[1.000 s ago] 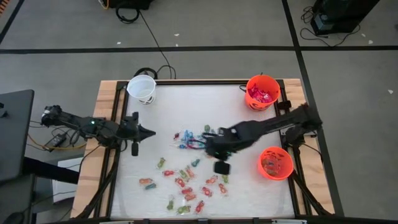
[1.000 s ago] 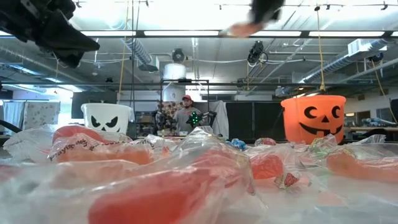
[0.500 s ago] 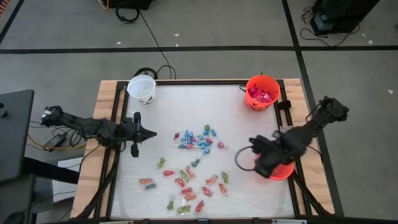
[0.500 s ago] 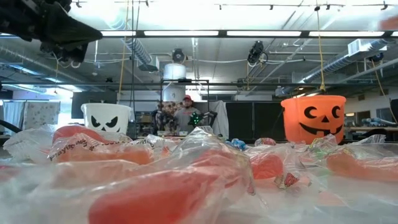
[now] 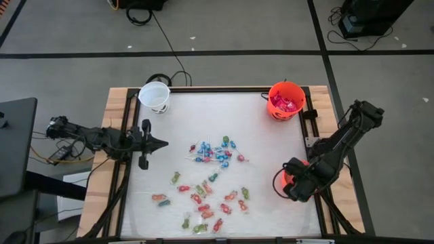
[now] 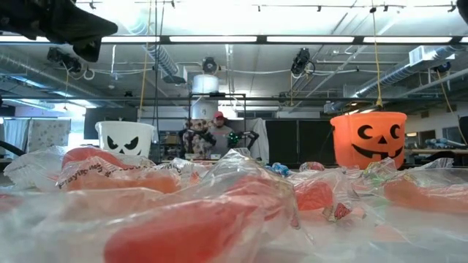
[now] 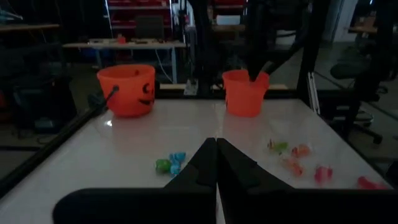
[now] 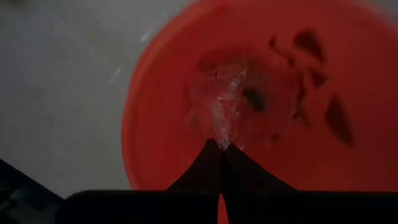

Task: Sort candy by brand, put in halloween buckets
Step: Put the orange gummy into the bottom orange bucket, then put the blue gummy into the bottom orange bucket, then put the green gummy into the bottom orange bucket, then put the orange gummy into the bottom orange bucket

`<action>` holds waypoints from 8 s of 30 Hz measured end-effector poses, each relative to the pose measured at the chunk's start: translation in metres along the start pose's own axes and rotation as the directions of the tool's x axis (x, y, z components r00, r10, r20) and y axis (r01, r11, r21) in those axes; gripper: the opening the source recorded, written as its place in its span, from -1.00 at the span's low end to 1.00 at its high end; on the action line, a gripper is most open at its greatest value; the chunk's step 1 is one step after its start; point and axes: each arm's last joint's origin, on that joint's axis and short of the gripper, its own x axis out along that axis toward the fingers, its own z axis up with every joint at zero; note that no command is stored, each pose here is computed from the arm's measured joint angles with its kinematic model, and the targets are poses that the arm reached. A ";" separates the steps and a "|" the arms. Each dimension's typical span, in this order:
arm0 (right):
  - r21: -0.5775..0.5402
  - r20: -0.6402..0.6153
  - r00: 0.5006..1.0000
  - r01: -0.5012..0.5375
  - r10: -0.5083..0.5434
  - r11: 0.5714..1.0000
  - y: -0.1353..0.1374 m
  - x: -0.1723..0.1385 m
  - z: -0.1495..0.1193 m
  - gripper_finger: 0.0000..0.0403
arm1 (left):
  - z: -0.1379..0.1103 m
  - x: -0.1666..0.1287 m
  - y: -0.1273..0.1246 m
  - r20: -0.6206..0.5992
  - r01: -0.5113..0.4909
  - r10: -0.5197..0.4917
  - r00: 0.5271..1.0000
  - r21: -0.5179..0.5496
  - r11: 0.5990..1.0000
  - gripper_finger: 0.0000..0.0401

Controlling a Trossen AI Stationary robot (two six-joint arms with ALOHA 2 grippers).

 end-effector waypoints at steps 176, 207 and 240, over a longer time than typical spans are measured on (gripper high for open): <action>-0.308 0.172 0.923 -0.281 0.344 0.909 0.096 0.035 0.100 -0.94 | -0.010 -0.030 0.017 0.009 -0.182 0.200 0.980 -0.381 0.906 -0.96; -0.099 0.009 0.993 -0.114 0.115 0.989 -0.017 0.032 0.026 -0.47 | -0.010 -0.030 0.017 0.005 -0.188 0.200 0.980 -0.330 0.925 -0.96; -0.575 0.170 0.867 -0.299 0.469 0.762 0.158 0.065 0.119 -0.12 | -0.021 -0.030 0.013 -0.109 -0.056 0.034 0.993 -0.206 0.977 -0.96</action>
